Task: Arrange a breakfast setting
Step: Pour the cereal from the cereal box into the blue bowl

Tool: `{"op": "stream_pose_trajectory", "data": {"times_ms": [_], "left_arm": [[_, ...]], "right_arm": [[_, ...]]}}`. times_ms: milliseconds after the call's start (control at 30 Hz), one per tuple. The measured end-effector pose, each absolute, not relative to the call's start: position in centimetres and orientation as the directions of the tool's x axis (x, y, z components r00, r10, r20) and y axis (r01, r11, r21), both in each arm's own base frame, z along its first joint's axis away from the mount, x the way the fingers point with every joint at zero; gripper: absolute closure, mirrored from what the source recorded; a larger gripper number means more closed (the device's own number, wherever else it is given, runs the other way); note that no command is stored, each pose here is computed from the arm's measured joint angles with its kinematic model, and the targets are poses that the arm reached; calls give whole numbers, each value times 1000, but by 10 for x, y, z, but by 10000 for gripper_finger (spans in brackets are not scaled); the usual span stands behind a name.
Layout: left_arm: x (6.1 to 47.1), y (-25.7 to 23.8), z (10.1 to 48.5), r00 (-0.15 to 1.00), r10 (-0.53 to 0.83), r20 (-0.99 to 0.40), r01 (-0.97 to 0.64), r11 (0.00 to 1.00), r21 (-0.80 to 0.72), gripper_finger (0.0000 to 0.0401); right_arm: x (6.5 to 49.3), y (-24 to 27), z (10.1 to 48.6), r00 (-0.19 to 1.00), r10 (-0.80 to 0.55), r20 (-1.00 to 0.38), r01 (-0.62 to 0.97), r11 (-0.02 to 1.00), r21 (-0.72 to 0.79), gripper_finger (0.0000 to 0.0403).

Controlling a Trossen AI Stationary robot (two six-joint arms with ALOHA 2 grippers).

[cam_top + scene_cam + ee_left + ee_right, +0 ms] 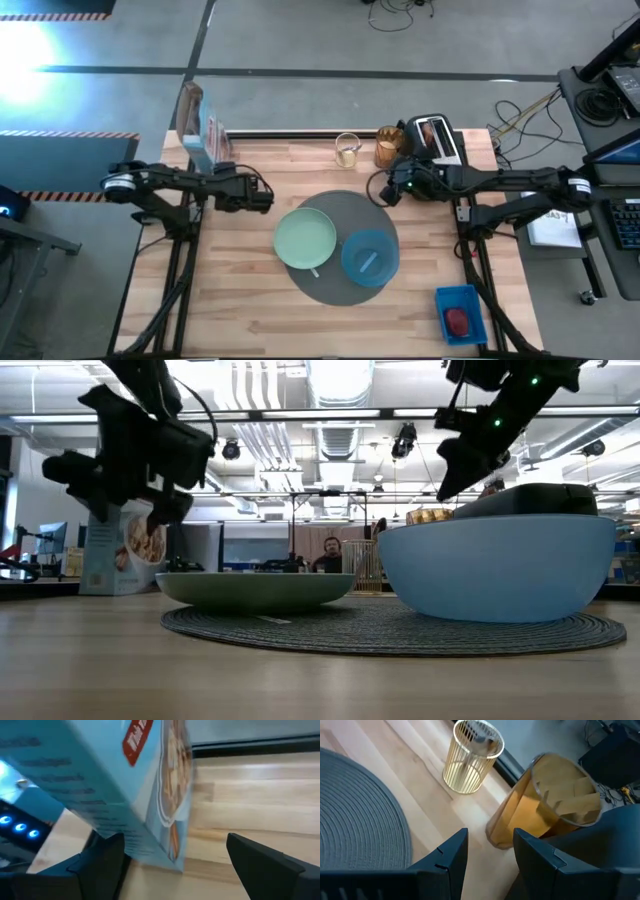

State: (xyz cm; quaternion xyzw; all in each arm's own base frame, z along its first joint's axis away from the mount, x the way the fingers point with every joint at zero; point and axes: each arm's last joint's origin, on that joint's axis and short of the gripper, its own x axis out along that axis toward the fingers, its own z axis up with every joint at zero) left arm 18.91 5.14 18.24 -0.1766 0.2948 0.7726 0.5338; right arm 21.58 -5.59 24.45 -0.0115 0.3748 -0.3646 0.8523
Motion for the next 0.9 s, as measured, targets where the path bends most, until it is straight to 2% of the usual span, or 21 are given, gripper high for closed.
{"op": "stream_pose_trajectory", "data": {"times_ms": [533,633,733,900], "left_arm": [[187,49,179,-422,683,-597,-903,-255,346,67],[187,49,179,-424,680,-598,-902,-256,349,67],[186,48,179,-435,662,-611,-897,-258,359,67],[183,47,179,-454,648,-611,-887,-267,376,67]], "right_arm": [[238,-60,208,334,-610,-718,546,747,-381,255],[245,-61,218,375,-594,-711,536,765,-356,255],[249,-60,234,437,-562,-703,447,813,-372,255],[251,-60,266,506,-571,-647,430,817,-385,255]]}}
